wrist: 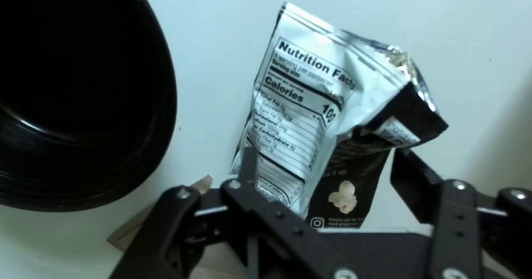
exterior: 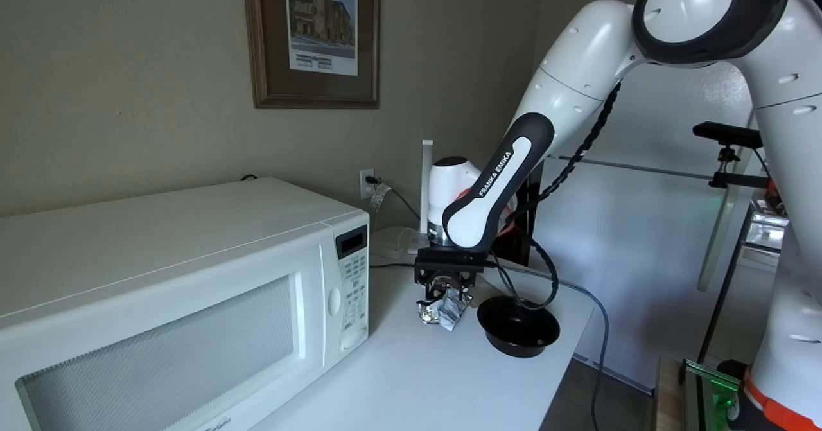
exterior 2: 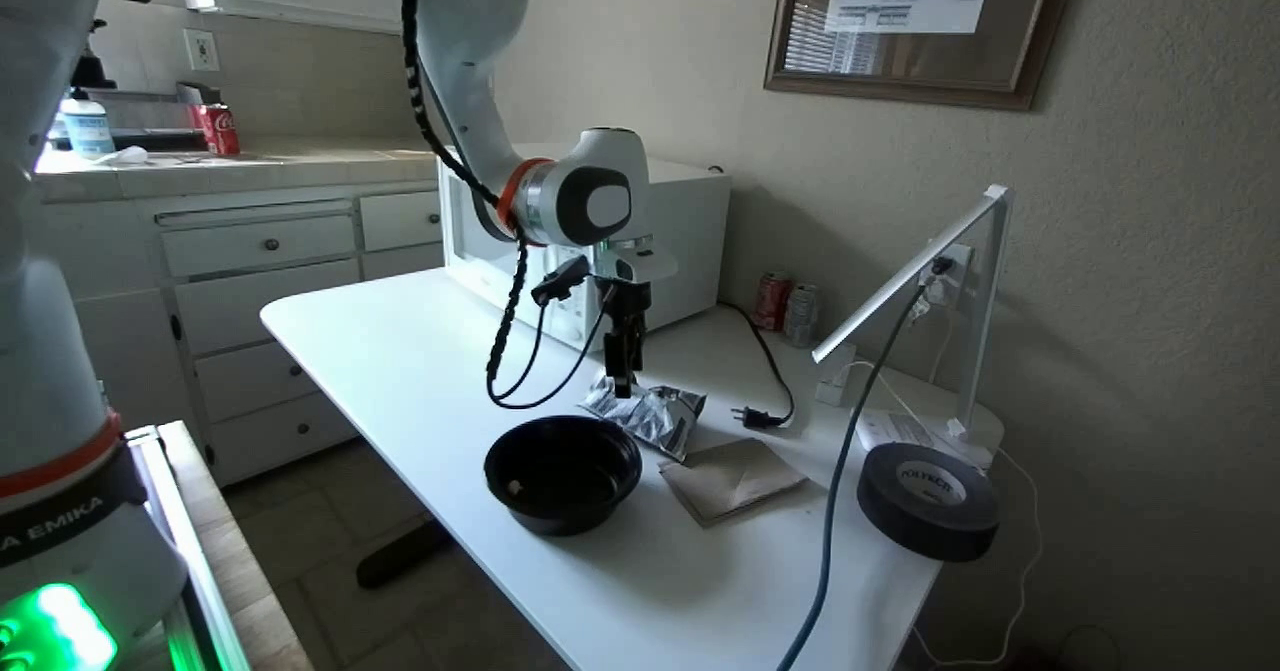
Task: Pour out the contents of the packet into the bowl
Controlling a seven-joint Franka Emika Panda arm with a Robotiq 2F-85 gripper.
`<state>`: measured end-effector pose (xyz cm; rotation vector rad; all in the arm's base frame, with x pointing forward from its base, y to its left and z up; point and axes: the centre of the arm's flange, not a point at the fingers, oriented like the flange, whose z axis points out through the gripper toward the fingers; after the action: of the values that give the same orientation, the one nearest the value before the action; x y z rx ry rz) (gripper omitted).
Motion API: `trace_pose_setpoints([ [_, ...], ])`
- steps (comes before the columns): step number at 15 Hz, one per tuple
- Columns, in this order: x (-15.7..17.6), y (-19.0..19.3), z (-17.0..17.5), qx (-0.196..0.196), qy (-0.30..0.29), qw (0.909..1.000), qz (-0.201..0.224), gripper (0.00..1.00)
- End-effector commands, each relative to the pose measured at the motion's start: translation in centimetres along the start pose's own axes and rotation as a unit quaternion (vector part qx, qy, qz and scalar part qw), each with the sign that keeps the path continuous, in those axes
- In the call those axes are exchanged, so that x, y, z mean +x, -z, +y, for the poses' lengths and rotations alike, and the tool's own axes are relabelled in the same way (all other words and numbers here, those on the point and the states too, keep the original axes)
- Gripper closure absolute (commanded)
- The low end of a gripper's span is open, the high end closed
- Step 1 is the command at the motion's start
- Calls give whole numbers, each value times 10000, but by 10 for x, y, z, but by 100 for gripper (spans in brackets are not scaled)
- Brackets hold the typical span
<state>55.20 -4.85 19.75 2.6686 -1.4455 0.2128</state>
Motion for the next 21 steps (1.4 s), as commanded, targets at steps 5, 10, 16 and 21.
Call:
trace_pose_setpoints([
  [5, 9, -18, -14, 63, -139, 9999, 49, 77],
  [10, 13, -21, -15, 26, -162, 9998, 70, 100],
  [16, 28, 22, 7, 113, -212, 9995, 181, 100],
  [21, 47, 70, 40, 207, -285, 9986, 385, 100],
])
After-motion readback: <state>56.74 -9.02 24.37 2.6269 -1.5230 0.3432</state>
